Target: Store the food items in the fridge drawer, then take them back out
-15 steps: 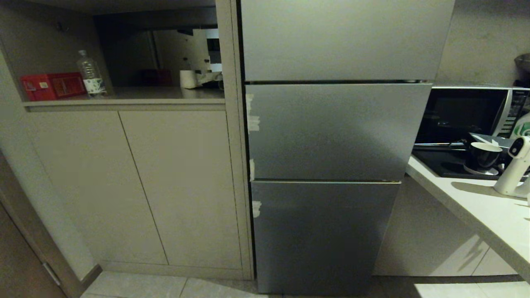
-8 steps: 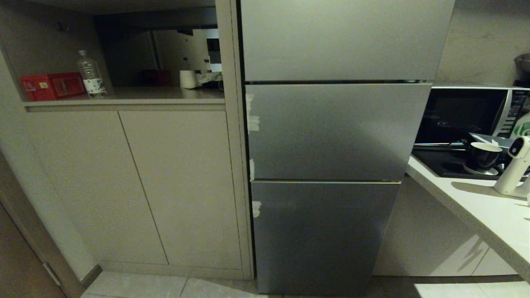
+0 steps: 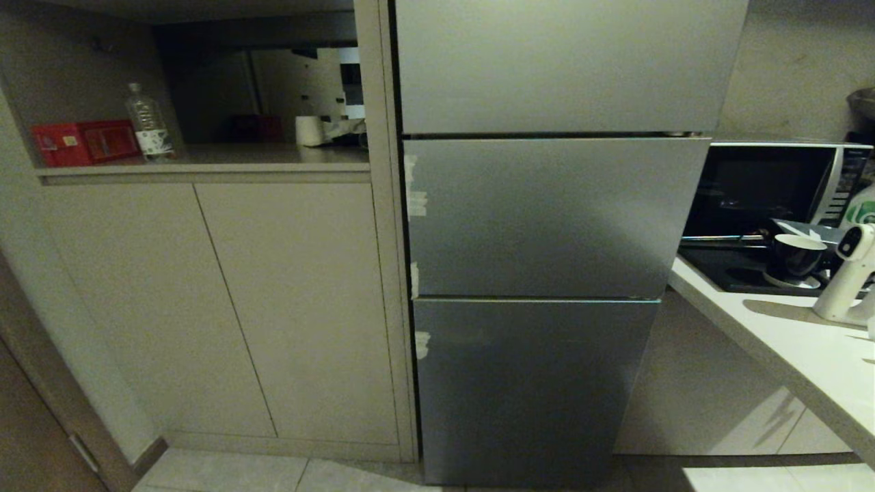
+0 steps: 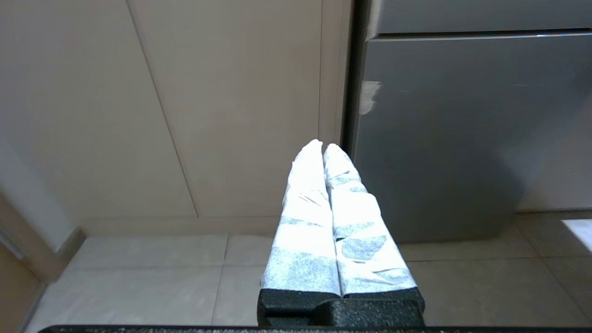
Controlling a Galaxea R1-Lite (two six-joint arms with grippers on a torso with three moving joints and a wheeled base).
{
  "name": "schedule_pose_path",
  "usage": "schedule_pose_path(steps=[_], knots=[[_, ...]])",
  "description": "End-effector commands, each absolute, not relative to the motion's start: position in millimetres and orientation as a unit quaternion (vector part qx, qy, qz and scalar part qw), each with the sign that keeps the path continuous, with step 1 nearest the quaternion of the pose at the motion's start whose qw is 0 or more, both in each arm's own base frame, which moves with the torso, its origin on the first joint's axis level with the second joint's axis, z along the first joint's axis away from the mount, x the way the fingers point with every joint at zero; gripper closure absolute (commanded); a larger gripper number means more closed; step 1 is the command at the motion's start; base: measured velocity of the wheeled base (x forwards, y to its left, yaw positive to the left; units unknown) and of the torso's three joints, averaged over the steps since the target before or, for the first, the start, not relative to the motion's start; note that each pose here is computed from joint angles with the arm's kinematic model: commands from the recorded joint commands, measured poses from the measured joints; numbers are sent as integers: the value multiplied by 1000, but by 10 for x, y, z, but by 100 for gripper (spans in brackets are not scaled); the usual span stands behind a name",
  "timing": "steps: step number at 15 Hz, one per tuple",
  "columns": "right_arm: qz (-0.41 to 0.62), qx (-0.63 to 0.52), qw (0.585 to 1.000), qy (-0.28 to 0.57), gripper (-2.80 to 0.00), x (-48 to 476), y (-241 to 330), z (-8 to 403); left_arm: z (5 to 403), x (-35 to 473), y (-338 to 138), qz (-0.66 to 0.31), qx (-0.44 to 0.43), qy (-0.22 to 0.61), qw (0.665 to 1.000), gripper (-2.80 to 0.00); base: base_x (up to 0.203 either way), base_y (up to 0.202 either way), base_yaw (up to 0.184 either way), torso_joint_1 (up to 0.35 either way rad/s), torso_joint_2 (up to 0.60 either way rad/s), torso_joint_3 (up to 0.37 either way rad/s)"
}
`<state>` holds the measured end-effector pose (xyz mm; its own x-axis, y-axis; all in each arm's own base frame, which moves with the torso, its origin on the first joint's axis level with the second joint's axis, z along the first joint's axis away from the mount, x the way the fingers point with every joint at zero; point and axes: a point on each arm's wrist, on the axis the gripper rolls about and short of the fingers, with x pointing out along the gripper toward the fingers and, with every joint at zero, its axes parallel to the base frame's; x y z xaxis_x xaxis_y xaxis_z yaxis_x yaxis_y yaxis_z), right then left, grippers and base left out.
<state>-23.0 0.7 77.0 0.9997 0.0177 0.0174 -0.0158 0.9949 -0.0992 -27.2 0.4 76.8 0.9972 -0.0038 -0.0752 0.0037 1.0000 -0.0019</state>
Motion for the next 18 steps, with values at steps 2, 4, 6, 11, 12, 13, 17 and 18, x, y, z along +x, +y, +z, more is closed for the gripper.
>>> schedule_pose_path(steps=[2, 4, 6, 11, 12, 13, 17, 18], knots=[[9, -41, 999, -5, 0, -225, 7, 756, 767, -274, 4, -1, -1, 37, 999, 0, 4, -7, 112, 5, 4, 4], [8, -33, 999, -5, 0, -225, 7, 756, 768, -274, 4, -1, -2, 37, 999, 0, -2, -10, 172, 1, 2, 2], [8, -30, 1000, -5, 0, -225, 6, 756, 767, -274, 4, -1, -2, 37, 999, 0, 2, -6, 173, 4, 2, 2], [-1, -28, 1000, -5, 0, -225, 2, 756, 767, -274, 4, -1, -2, 37, 999, 0, 2, -8, 151, 2, 0, 2], [-1, -27, 1000, -5, 0, -225, 2, 756, 767, -274, 4, -1, -2, 37, 999, 0, 0, 0, 0, 0, 0, 0], [-2, -22, 1000, -5, 0, -225, 2, 756, 767, -274, 4, -1, -2, 37, 999, 0, 0, 0, 0, 0, 0, 0], [-2, -15, 1000, -5, 0, -225, 2, 756, 767, -274, 4, -1, -2, 37, 999, 0, 0, 0, 0, 0, 0, 0], [-2, -15, 1000, -5, 0, -225, 2, 756, 767, -274, 4, -1, -2, 37, 999, 0, 0, 0, 0, 0, 0, 0]])
